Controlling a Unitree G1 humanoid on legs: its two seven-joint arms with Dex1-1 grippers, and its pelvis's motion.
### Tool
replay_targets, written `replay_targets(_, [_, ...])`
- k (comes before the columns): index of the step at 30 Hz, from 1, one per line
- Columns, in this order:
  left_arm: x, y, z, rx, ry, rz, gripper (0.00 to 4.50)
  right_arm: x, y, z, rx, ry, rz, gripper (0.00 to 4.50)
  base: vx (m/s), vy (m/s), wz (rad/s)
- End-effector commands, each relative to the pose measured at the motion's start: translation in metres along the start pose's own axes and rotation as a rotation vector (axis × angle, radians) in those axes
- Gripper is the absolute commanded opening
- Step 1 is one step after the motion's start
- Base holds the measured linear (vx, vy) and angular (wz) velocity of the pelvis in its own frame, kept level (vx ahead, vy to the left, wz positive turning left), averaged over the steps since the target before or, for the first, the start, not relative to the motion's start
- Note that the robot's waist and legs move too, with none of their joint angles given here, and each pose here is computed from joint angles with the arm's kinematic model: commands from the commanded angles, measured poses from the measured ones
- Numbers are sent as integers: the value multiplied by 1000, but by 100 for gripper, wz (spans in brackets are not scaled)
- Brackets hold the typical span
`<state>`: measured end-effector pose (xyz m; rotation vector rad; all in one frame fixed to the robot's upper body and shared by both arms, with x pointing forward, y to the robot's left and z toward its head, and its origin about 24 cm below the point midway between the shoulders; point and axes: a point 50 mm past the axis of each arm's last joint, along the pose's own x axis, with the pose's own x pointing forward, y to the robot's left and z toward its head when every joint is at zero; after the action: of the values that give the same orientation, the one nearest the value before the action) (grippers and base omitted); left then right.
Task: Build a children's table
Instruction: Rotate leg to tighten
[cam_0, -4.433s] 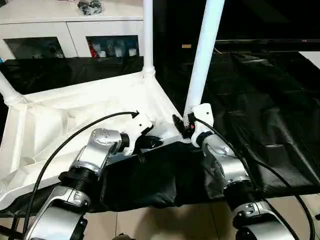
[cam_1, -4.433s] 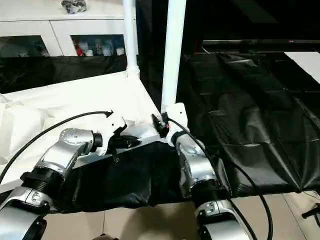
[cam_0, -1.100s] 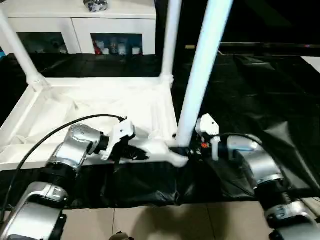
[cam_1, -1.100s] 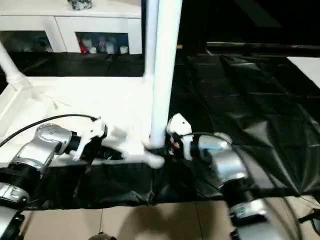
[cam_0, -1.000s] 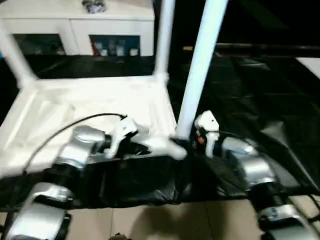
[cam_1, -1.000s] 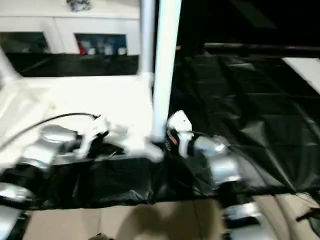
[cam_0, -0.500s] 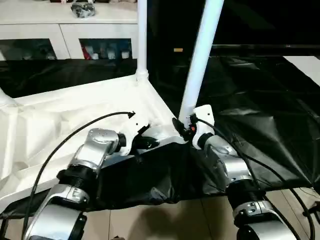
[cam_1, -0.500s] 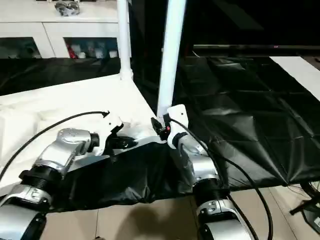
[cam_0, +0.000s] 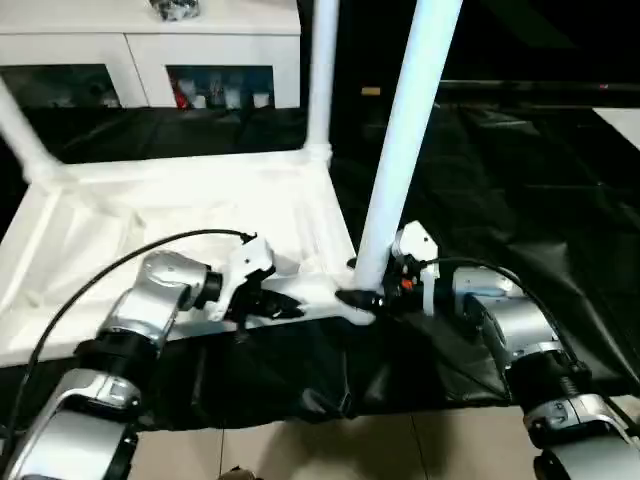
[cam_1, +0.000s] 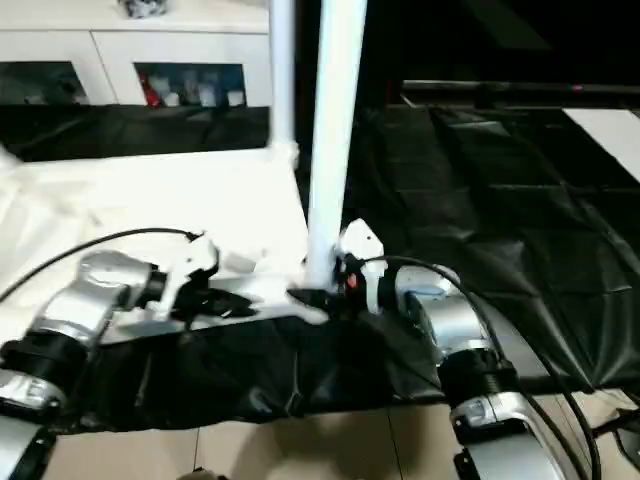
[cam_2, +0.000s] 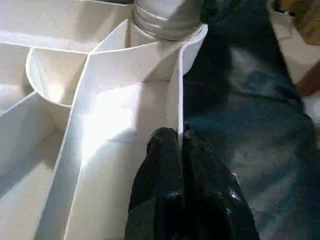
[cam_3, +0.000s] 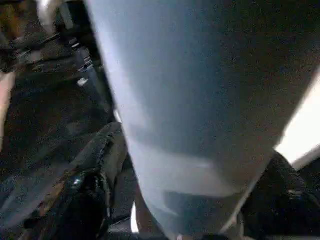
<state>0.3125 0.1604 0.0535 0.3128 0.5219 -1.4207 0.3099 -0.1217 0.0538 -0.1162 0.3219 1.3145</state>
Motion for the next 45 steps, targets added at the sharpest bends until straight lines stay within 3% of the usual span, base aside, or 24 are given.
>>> replay_targets(1, [11,-1,13,53,-19,-70,0,15,17,-7,19,68,184,283,0,0,0])
replay_targets(9, [9,2,15,60,-13,-74,0,20,22,-8,34,74,243,227,0,0,0])
replay_targets(16, [10,9,16,14,-41,28,0,25,23,-9,85,-19,142,209,0,0,0])
replay_targets(21, [27,20,25,-69,-116,257,0,36,-2,-13,181,-125,-379,204,0,0,0])
replay_targets(22, [27,20,25,-69,-116,257,0,36,-2,-13,181,-125,-379,202,0,0,0])
replay_targets(24, [46,17,33,-99,-148,308,0,49,-3,-19,291,-145,-563,200,0,0,0])
replay_targets(28, [61,13,39,-104,-170,317,0,68,2,-21,331,-119,-647,198,0,0,0])
replay_targets(31, [67,11,42,-85,-172,297,0,82,7,-11,302,-146,-606,198,0,0,0])
replay_targets(32, [66,11,41,-74,-164,291,0,81,6,-8,287,-163,-602,253,0,0,0])
replay_targets(34, [64,11,40,-64,-151,290,0,79,3,-6,265,-166,-606,267,0,0,0])
replay_targets(40, [45,12,33,-7,-123,214,0,56,-3,-2,165,-153,-454,317,0,0,0])
replay_targets(45, [28,9,26,57,-63,98,0,35,1,1,62,-106,-188,317,0,0,0])
